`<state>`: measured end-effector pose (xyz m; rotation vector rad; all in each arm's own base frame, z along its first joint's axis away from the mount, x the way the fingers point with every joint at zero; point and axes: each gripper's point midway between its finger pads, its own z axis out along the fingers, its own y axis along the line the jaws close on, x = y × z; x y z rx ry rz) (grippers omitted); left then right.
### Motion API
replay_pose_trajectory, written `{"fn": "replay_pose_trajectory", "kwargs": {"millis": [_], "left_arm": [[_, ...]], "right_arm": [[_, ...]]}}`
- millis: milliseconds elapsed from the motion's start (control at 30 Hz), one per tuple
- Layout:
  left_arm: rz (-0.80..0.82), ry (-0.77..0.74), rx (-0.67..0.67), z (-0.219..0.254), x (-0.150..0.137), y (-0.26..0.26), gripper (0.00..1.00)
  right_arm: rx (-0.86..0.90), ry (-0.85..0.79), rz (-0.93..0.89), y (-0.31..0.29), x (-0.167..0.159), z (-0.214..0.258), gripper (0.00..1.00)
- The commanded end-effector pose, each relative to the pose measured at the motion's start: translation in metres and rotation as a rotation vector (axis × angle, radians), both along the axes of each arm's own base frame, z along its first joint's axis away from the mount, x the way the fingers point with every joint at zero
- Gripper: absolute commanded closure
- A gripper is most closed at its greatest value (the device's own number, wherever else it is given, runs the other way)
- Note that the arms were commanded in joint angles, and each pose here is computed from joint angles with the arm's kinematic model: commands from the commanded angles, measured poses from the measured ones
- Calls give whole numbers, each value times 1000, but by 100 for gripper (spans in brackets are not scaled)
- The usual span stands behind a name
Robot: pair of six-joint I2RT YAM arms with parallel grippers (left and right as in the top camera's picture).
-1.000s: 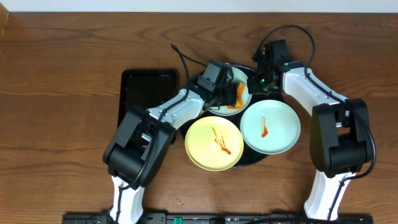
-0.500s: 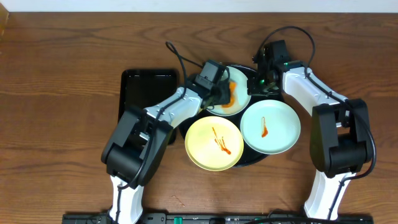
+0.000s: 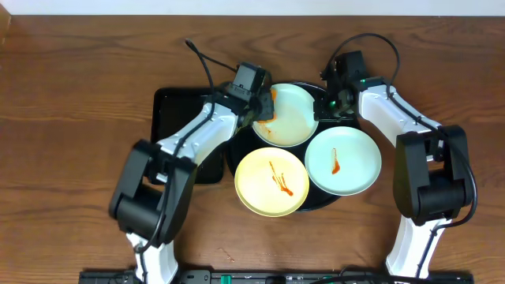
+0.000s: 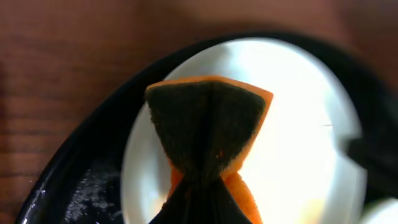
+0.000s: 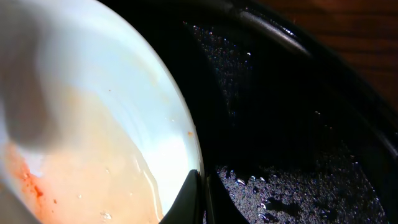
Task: Clean dirty plates on tray and stack at the side
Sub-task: 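Wipe the sponge across the plate's sauce while right gripper holds rim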
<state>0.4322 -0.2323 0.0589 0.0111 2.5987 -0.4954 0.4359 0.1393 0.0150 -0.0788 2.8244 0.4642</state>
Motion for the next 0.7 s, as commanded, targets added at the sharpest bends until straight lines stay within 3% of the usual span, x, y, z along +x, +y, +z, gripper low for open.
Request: {"fn": "replay_pose_trajectory", "kwargs": {"millis": [0,467,667], "left_arm": [[-85,-37,-61,25,-5,-24,92],[-116,140,49,-49,-34,-27,92],[24,67,273,-48,-13,30,93]], "right_arm": [[-1,4,5,5,-1,2,99],[-3,10,5,5,-2,1,99],[-3,11,3,4,-2,1,99]]}}
